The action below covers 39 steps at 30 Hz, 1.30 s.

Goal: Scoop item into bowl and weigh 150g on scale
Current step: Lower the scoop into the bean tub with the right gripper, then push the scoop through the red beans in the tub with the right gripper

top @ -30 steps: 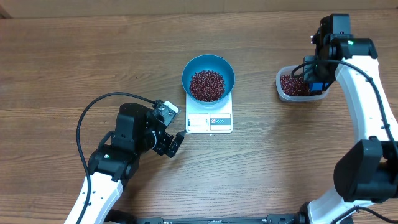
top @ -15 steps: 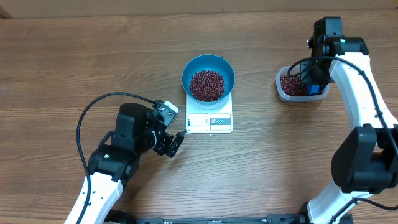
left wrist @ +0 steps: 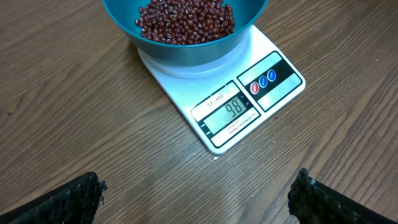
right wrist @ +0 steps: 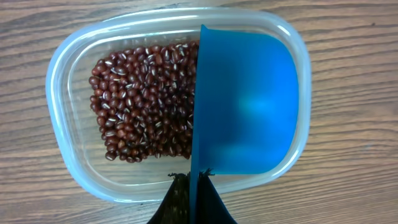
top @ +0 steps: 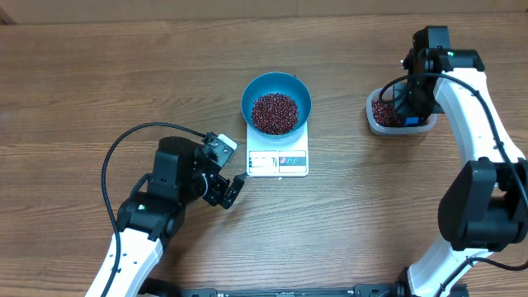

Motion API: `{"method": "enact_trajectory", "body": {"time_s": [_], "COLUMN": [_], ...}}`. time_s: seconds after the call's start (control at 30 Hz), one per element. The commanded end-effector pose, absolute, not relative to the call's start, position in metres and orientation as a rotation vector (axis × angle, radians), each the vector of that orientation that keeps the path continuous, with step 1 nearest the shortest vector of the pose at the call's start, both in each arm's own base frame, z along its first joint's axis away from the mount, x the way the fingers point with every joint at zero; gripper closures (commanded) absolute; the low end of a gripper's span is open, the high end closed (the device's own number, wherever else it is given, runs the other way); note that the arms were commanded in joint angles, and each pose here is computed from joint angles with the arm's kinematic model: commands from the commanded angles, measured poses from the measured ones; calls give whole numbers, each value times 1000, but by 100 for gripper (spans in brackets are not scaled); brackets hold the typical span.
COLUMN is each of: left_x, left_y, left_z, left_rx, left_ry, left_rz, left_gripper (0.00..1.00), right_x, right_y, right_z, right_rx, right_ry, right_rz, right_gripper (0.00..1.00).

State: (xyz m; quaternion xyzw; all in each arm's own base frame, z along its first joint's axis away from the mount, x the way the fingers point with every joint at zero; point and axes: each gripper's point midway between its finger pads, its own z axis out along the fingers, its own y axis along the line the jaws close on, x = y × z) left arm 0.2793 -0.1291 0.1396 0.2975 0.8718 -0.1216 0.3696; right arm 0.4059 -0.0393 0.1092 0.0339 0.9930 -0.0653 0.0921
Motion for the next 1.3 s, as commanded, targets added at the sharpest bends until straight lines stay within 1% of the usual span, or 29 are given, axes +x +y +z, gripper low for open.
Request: {"method": "enact_trajectory", "body": {"time_s": [0.0, 0.77, 0.87, 1.0, 1.27], "left_x": [279, 279, 279, 279, 279], "left_y": [-128, -128, -128, -128, -128], "left_z": [141, 141, 141, 141, 141], "left_rx": [759, 759, 759, 759, 759], "left_ry": [2230, 2230, 2230, 2230, 2230], "left_rz": [-312, -312, -312, -312, -312], "left_gripper": [0, 0, 1, 0, 0], "right_x": [403, 401, 400, 399, 399], "right_y": [-34, -4, -1, 9, 11], "right_z": [100, 99, 99, 98, 98], "right_rx": [93, 0, -3, -78, -78], "right_ry": [2983, 3001, 3004, 3006, 3007], "right_rz": [-139, -80, -55, 32, 51], "right_gripper": [96, 96, 96, 96, 96]}}
